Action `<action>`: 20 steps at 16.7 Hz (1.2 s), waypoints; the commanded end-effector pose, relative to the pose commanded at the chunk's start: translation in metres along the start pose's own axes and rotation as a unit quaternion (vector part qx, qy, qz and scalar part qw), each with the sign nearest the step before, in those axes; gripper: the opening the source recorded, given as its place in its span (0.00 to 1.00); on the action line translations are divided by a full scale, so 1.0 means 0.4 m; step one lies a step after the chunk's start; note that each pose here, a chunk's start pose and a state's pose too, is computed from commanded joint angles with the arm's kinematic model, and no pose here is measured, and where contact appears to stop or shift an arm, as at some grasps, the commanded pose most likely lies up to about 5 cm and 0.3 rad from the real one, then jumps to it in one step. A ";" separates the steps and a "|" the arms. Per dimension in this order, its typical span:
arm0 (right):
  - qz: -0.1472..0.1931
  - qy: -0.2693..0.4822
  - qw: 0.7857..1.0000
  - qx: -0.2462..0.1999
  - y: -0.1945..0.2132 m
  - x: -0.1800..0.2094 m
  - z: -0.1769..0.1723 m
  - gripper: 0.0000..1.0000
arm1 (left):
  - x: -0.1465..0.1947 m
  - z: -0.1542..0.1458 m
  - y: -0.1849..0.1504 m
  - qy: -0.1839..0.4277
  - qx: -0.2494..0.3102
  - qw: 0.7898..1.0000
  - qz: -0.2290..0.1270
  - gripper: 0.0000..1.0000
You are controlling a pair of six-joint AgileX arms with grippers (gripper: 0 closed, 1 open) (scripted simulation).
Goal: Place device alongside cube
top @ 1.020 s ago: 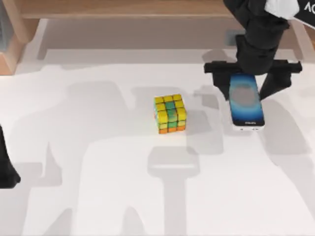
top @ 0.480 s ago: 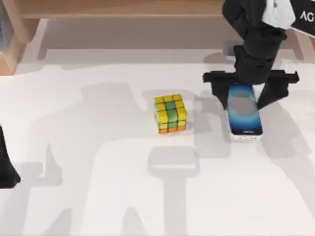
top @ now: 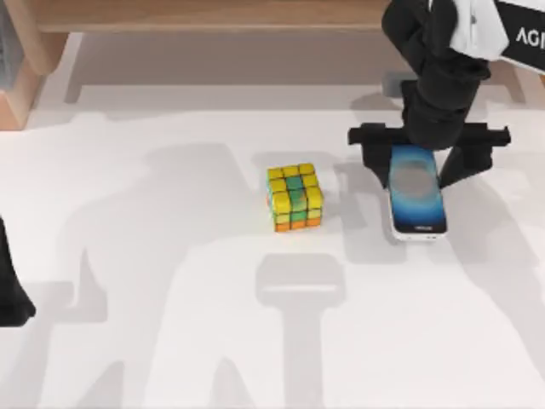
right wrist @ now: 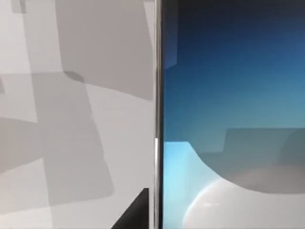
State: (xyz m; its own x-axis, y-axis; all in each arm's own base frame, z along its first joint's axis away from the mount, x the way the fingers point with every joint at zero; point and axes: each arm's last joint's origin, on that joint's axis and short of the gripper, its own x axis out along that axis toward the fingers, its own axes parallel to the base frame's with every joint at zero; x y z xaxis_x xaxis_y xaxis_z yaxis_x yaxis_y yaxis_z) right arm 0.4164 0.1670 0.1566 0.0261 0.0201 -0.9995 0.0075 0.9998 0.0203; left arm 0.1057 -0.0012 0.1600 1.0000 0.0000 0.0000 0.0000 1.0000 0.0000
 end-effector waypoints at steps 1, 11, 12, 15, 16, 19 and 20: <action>-0.001 -0.003 1.000 0.000 0.001 0.006 0.001 0.00 | 0.000 0.000 0.000 0.000 0.000 1.000 0.000 1.00; -0.011 0.007 1.000 0.000 -0.001 0.048 0.000 0.15 | 0.000 0.000 0.000 0.000 0.000 1.000 0.000 1.00; -0.011 0.007 1.000 0.000 -0.001 0.048 0.000 0.23 | 0.000 0.000 0.000 0.000 0.000 1.000 0.000 1.00; -0.011 0.007 1.000 0.000 -0.001 0.048 0.000 0.45 | 0.000 0.000 0.000 0.000 0.000 1.000 0.000 1.00; -0.011 0.007 1.000 0.000 -0.001 0.048 0.000 0.53 | 0.000 0.000 0.000 0.000 0.000 1.000 0.000 1.00; -0.011 0.007 1.000 0.000 -0.001 0.048 0.000 0.75 | 0.000 0.000 0.000 0.000 0.000 1.000 0.000 1.00; -0.011 0.007 1.000 0.000 -0.001 0.048 0.000 0.83 | 0.000 0.000 0.000 0.000 0.000 1.000 0.000 1.00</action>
State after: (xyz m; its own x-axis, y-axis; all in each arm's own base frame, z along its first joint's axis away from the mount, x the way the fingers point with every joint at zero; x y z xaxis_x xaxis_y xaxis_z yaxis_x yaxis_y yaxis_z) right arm 0.4167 0.1671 0.1373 0.0122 -0.0024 -0.9999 0.0081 1.0000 -0.0023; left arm 0.1057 -0.0012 0.1600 1.0000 0.0000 0.0000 0.0000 1.0000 0.0000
